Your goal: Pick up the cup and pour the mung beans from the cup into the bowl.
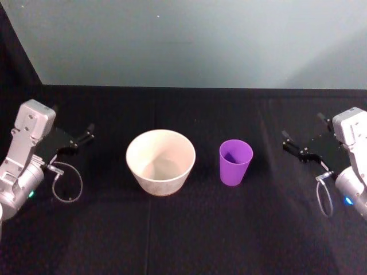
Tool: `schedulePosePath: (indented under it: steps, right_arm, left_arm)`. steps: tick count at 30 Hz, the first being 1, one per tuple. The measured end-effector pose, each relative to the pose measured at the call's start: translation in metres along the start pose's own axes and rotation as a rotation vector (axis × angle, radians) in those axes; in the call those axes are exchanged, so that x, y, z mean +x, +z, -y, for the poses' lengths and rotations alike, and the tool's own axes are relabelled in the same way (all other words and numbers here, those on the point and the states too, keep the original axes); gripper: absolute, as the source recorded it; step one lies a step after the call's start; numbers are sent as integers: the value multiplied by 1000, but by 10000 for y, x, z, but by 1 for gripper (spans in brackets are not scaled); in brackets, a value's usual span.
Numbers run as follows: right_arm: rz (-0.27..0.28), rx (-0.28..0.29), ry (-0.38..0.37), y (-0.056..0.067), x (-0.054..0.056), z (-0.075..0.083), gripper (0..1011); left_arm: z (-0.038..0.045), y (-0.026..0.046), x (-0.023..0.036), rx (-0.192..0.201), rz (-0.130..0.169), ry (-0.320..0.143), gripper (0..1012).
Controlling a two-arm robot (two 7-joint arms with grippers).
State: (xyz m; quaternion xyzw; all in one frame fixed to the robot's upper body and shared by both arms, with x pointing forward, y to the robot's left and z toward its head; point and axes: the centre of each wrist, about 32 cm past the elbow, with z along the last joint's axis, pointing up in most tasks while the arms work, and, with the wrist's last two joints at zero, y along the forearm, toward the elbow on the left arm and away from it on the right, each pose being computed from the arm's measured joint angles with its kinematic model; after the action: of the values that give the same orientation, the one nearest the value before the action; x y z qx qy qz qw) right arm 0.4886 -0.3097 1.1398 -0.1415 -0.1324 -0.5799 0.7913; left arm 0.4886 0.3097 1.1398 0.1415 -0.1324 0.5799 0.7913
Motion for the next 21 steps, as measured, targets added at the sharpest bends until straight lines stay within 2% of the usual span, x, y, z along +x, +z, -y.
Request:
schedulePosePath:
  steps: [21]
  right_arm:
    - [0, 0, 0, 0, 0, 0, 1004]
  left_arm:
    - [0, 0, 0, 0, 0, 0, 1000]
